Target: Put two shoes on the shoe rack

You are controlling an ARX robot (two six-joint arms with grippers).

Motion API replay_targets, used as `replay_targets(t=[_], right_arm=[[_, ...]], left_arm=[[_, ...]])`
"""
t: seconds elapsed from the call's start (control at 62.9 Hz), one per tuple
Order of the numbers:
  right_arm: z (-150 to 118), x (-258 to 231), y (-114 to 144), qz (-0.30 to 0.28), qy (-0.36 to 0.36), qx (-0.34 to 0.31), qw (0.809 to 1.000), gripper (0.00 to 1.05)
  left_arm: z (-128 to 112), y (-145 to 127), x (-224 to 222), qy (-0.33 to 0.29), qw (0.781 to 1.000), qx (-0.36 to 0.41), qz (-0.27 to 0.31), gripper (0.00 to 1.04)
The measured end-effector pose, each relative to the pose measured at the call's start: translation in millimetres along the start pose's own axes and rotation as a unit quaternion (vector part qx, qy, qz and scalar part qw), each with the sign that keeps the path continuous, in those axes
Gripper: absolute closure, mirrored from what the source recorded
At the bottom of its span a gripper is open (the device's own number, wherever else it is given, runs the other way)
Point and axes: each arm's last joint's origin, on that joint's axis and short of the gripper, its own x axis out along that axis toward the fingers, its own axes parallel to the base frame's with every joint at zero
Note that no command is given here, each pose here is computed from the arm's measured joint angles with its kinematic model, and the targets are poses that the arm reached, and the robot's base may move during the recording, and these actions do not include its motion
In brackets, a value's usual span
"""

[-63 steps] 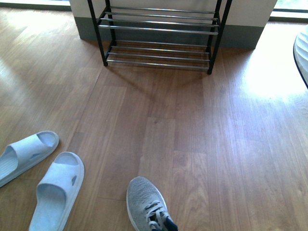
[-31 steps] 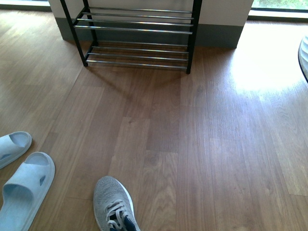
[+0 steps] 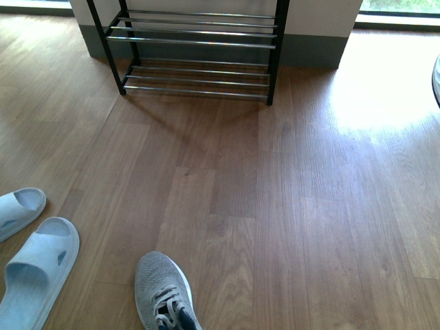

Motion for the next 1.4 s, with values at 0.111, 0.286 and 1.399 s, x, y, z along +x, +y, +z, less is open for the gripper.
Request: replay_targets(t=[0.111, 0.286, 1.399], right_arm=[[0.0, 0.0, 0.0, 0.0, 0.0, 0.0, 1.0, 1.03], [0.0, 0.0, 0.0, 0.0, 0.0, 0.0, 1.0, 1.03], [0.0, 0.0, 0.0, 0.0, 0.0, 0.0, 1.0, 1.03]], left_arm=[[-18.9, -9.6, 49.5, 0.094, 0.993, 0.066, 0.013, 0.09], [-37.3, -27.9, 86.9, 0.159, 0.977, 0.139, -0.011, 0.09], [-63.4, -46.3, 155.3, 0.267, 0.903, 0.32, -0.105, 0.09]])
